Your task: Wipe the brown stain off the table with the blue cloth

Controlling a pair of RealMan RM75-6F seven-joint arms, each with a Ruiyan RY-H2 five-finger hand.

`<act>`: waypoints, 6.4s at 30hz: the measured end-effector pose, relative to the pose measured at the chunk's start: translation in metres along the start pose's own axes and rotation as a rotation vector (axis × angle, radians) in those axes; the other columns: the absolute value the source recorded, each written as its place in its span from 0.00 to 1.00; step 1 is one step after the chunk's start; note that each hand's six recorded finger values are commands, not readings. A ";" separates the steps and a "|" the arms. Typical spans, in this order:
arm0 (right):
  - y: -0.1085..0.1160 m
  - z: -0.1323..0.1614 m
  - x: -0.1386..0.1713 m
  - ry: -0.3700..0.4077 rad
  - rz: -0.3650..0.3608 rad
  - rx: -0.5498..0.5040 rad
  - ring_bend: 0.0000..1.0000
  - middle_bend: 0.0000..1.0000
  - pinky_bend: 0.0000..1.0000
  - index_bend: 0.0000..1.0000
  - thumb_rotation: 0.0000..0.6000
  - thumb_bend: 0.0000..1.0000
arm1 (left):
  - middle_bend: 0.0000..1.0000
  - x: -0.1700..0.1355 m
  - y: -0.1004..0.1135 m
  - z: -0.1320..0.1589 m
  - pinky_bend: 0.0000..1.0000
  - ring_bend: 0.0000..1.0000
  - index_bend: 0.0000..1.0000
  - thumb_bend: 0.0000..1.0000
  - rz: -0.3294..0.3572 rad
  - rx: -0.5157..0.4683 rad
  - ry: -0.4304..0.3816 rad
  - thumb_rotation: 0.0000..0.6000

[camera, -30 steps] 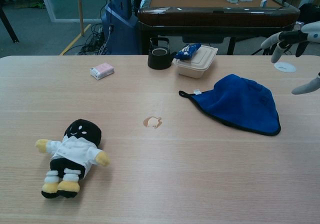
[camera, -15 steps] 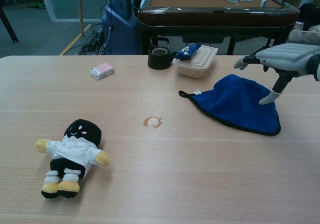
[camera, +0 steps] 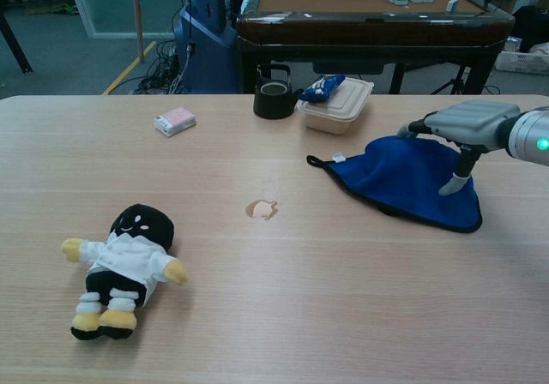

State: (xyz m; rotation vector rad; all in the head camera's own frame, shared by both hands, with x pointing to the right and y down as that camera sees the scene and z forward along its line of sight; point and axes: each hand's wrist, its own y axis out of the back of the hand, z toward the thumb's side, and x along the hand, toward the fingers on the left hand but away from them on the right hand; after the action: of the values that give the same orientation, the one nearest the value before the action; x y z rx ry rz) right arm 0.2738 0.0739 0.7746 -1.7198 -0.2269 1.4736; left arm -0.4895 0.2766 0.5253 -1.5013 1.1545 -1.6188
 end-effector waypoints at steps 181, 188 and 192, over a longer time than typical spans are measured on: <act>0.076 0.112 -0.070 0.114 -0.179 0.039 0.65 0.66 0.88 0.83 1.00 0.47 | 0.12 -0.012 0.001 -0.020 0.17 0.11 0.22 0.25 -0.002 0.002 0.035 1.00; 0.077 0.097 -0.071 0.073 -0.147 0.000 0.37 0.41 0.58 0.48 1.00 0.36 | 0.12 -0.012 0.001 -0.021 0.17 0.11 0.22 0.25 -0.003 0.003 0.037 1.00; 0.071 0.091 -0.069 0.062 -0.103 -0.006 0.13 0.15 0.33 0.07 1.00 0.14 | 0.12 -0.012 0.000 -0.020 0.17 0.11 0.22 0.25 -0.006 0.003 0.035 1.00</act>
State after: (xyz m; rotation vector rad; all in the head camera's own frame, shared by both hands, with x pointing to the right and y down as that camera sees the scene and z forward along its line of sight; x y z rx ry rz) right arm 0.1471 0.0286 0.7804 -1.7296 -0.2834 1.3441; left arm -0.5073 0.2908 0.5213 -1.4809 1.1677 -1.6559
